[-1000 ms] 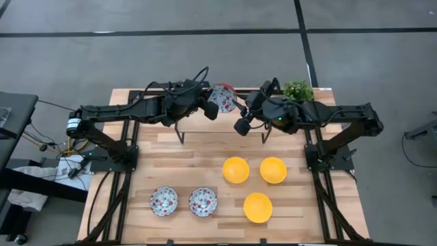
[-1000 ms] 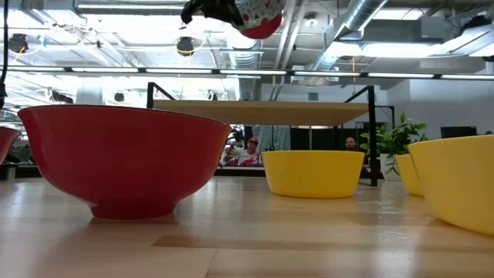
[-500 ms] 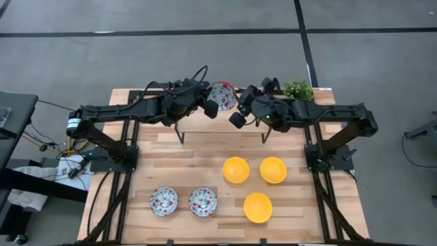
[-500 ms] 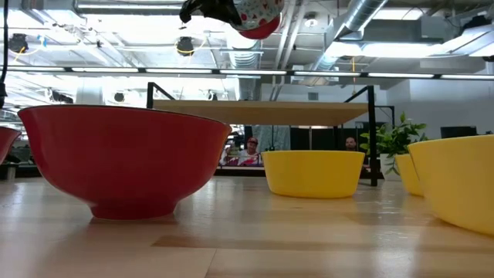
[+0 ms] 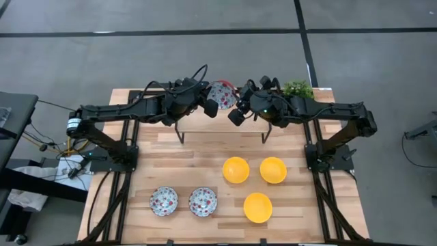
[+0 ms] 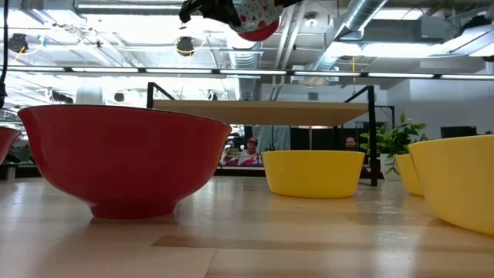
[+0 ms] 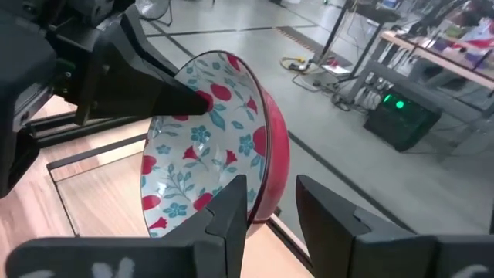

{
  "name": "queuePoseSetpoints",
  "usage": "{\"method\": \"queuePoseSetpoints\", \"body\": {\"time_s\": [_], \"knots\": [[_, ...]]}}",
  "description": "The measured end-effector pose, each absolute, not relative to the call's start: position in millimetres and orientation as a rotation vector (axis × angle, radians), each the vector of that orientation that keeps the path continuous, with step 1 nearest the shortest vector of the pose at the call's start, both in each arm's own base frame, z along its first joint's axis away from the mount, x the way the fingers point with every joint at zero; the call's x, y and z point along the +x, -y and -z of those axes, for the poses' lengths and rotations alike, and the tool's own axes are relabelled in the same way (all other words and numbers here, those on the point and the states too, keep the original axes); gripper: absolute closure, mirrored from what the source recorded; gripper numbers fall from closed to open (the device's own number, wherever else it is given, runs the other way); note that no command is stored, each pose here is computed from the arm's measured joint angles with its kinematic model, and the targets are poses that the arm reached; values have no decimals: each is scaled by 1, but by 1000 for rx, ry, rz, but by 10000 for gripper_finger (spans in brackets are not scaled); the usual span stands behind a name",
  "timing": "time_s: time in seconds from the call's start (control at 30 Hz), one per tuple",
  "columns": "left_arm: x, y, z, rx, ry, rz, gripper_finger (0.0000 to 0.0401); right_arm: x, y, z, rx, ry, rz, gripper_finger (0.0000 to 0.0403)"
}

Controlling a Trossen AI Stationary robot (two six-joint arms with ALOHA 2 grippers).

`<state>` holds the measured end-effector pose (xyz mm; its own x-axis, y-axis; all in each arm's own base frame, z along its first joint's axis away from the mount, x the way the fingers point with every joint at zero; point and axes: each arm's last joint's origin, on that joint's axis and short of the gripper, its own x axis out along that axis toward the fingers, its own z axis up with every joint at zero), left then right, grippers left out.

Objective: Pick & Place Mini bowls
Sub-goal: Put the top red patterned bowl on the shelf

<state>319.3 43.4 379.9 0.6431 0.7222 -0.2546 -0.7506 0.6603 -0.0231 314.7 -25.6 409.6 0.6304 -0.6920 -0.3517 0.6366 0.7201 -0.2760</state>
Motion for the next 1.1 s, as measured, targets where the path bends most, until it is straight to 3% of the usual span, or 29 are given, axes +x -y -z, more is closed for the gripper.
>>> {"method": "queuePoseSetpoints", "body": {"time_s": [0.43, 0.73, 0.93, 1.1], "knots": [[320, -42, -380, -131, -227, -840, 391, 321, 40, -405, -72, -461, 728, 305], [320, -42, -380, -146, -217, -849, 391, 324, 41, -403, -62, -446, 761, 388], [320, -42, -380, -144, -221, -845, 388, 324, 41, -403, -62, -446, 756, 394], [320, -41, -380, -141, -227, -825, 362, 324, 41, -402, -73, -460, 752, 402]]}}
